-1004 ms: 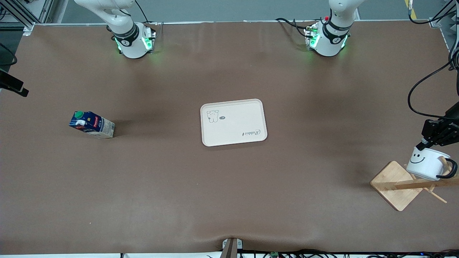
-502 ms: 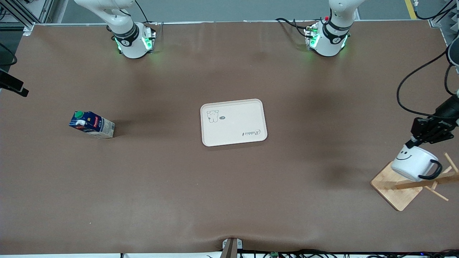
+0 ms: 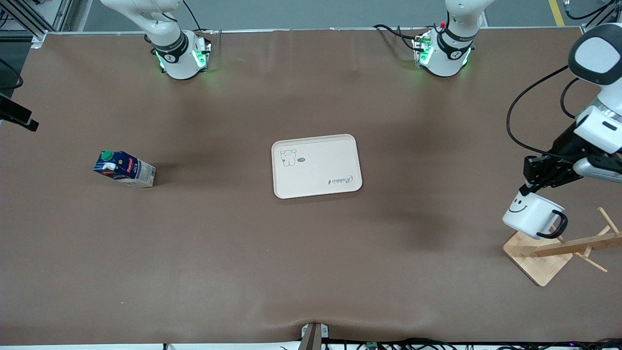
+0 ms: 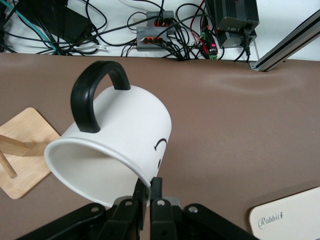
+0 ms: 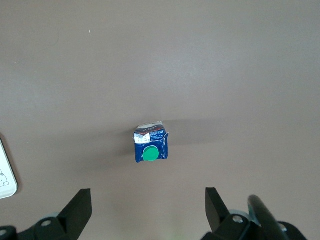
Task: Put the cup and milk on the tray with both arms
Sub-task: 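Lift the mug off the stand and carry it toward the tray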
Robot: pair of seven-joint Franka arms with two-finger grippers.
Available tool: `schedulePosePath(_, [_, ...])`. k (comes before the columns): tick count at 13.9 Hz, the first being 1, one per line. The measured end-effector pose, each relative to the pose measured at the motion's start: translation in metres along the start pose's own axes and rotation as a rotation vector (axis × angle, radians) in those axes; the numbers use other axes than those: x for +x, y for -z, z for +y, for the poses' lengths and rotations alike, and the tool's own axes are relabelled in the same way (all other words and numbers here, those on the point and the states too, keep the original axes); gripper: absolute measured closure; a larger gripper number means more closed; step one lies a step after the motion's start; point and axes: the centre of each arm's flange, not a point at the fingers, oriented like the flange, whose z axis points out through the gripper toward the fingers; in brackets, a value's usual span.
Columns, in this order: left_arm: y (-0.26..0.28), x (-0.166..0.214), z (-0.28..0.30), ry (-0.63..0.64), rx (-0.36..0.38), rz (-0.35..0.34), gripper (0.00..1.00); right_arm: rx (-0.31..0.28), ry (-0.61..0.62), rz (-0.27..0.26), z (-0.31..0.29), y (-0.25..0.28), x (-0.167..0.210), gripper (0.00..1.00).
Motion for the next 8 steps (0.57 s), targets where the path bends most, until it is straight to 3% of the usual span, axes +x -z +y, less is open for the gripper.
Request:
schedulePosePath(3, [-0.006,-0.006,0.038,0.041,-0.007,-0.07,0.93,0.0,0.0,0.0,0.0,0.0,0.0,0.0])
schedulePosePath(8, [-0.014,-0.01,0.104,0.057,0.053,-0.132,0.93,0.0,0.0,0.0,0.0,0.0,0.0,0.0])
